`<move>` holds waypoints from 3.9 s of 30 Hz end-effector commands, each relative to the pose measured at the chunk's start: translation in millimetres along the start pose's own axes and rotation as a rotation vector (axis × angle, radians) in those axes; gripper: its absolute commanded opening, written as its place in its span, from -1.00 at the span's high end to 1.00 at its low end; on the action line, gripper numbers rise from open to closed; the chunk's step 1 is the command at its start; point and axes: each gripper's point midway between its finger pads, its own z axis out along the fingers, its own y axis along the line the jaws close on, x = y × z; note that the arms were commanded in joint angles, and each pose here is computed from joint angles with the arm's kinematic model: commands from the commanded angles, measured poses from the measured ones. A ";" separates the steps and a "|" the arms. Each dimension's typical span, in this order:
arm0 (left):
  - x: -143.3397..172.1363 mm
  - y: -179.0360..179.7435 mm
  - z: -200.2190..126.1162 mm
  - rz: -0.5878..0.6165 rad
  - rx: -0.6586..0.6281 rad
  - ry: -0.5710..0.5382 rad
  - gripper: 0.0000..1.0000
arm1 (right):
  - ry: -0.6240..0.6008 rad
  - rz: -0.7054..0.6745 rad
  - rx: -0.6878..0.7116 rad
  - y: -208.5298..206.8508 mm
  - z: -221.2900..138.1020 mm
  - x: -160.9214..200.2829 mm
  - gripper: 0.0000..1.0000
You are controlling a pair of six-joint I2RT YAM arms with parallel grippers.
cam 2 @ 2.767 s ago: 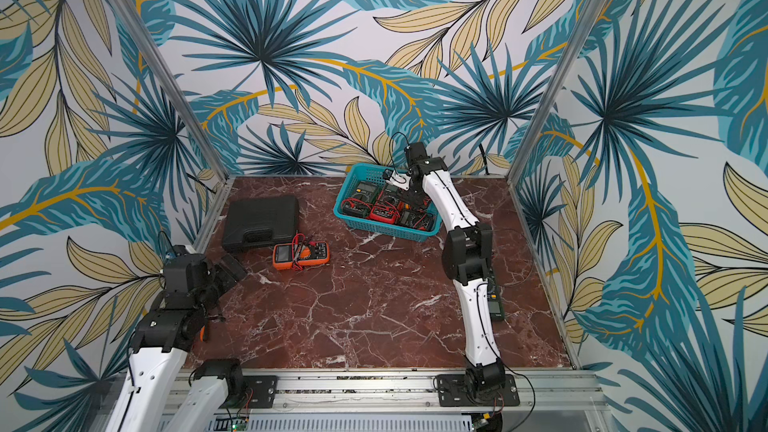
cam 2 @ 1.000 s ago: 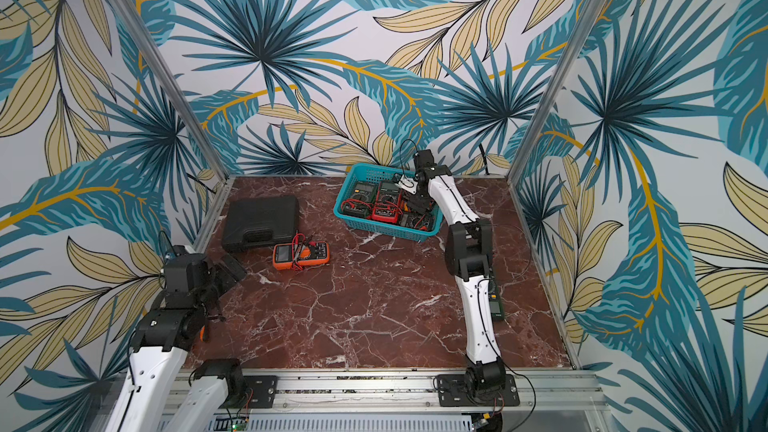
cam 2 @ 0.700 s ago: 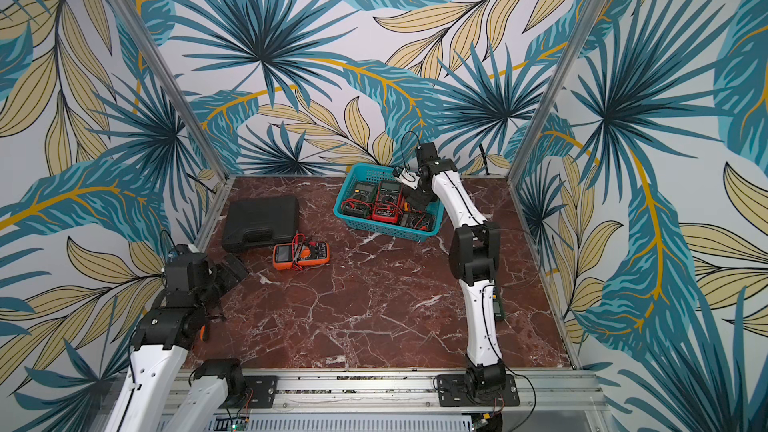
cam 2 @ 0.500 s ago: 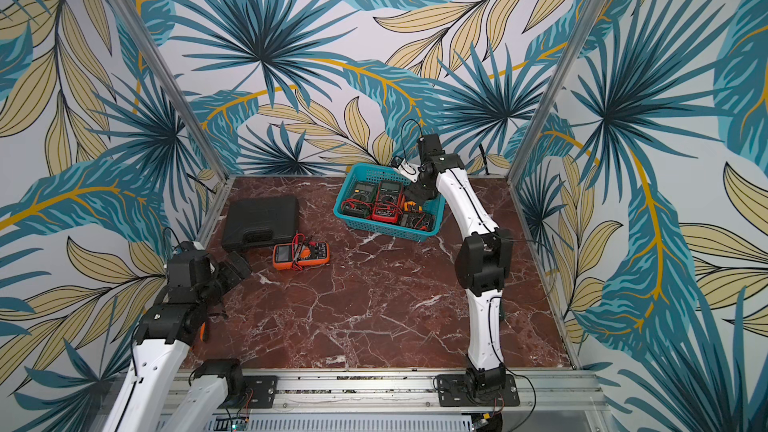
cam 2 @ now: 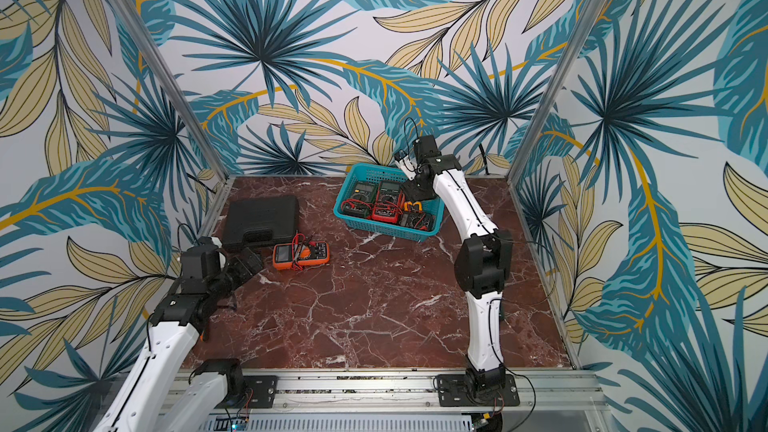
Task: Put the multimeter into the basket
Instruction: Pick up the multimeter from the center of the board.
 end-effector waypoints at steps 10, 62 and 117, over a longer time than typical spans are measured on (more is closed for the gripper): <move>-4.9 -36.7 86.2 0.074 0.165 0.133 -1.00 | -0.143 0.346 -0.091 55.2 -54.9 1.5 -0.60; 118.3 -119.2 62.0 1.087 0.217 0.500 -1.00 | -0.195 0.559 0.090 89.6 -148.3 104.0 -0.97; 143.4 -118.4 136.9 1.455 0.290 0.848 -1.00 | -0.191 0.541 0.184 75.0 -152.2 111.6 -0.99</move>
